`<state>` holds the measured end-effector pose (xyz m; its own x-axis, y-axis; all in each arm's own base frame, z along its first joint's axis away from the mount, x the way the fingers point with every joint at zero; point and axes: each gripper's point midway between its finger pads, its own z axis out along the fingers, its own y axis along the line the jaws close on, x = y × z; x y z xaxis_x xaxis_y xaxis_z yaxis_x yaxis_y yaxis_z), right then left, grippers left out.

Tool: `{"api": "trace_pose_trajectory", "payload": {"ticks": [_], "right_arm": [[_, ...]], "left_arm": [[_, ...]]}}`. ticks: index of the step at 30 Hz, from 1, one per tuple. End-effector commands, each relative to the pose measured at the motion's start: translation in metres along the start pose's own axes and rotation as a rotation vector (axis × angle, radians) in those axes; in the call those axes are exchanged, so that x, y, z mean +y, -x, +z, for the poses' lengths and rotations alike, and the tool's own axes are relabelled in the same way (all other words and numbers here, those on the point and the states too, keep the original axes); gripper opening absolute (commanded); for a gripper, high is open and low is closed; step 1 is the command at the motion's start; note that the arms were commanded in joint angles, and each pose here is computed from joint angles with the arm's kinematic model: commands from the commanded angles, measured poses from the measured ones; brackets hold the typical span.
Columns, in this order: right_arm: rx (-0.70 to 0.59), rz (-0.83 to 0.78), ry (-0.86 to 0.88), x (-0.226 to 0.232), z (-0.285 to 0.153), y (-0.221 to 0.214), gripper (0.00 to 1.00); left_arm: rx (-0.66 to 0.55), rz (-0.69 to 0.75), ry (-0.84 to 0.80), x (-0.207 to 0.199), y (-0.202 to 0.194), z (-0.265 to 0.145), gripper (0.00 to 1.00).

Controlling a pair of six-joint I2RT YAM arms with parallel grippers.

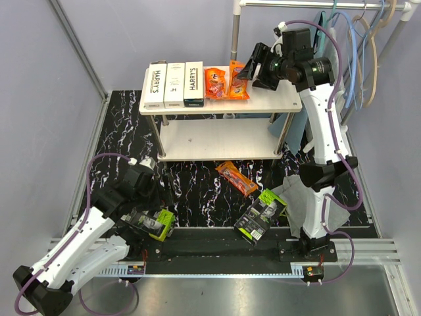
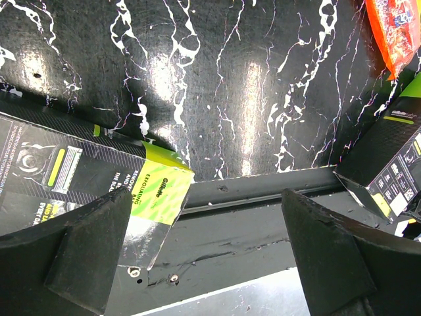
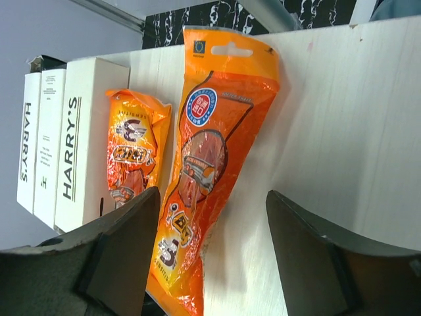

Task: Place and organize the shaving razors onto the shelf

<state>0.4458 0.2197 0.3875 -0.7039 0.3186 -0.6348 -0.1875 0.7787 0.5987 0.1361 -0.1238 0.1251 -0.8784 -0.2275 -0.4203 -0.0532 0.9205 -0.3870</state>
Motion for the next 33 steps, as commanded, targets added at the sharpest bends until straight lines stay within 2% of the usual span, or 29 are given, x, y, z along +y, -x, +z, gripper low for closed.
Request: {"api": "trace_pose_trajectory", "payload": {"ticks": [1, 10, 25, 28, 33], "right_arm": [[-0.053, 0.01, 0.003, -0.002, 0.01, 0.015, 0.75], [-0.026, 0.037, 0.084, 0.011, 0.017, 0.012, 0.67], [0.021, 0.028, 0.153, 0.025, 0.023, -0.001, 0.68], [0.015, 0.033, 0.116, 0.019, 0.022, -0.002, 0.69], [-0.1, 0.021, 0.015, 0.008, 0.003, 0.017, 0.73]], "left_arm": [[-0.026, 0.012, -0.041, -0.009, 0.007, 0.0, 0.99], [-0.019, 0.015, -0.037, -0.008, 0.006, 0.001, 0.99], [-0.017, 0.015, -0.035, -0.008, 0.006, 0.002, 0.99], [-0.017, 0.015, -0.035, -0.008, 0.006, 0.002, 0.99], [-0.013, 0.015, -0.036, -0.008, 0.006, 0.002, 0.99]]}}
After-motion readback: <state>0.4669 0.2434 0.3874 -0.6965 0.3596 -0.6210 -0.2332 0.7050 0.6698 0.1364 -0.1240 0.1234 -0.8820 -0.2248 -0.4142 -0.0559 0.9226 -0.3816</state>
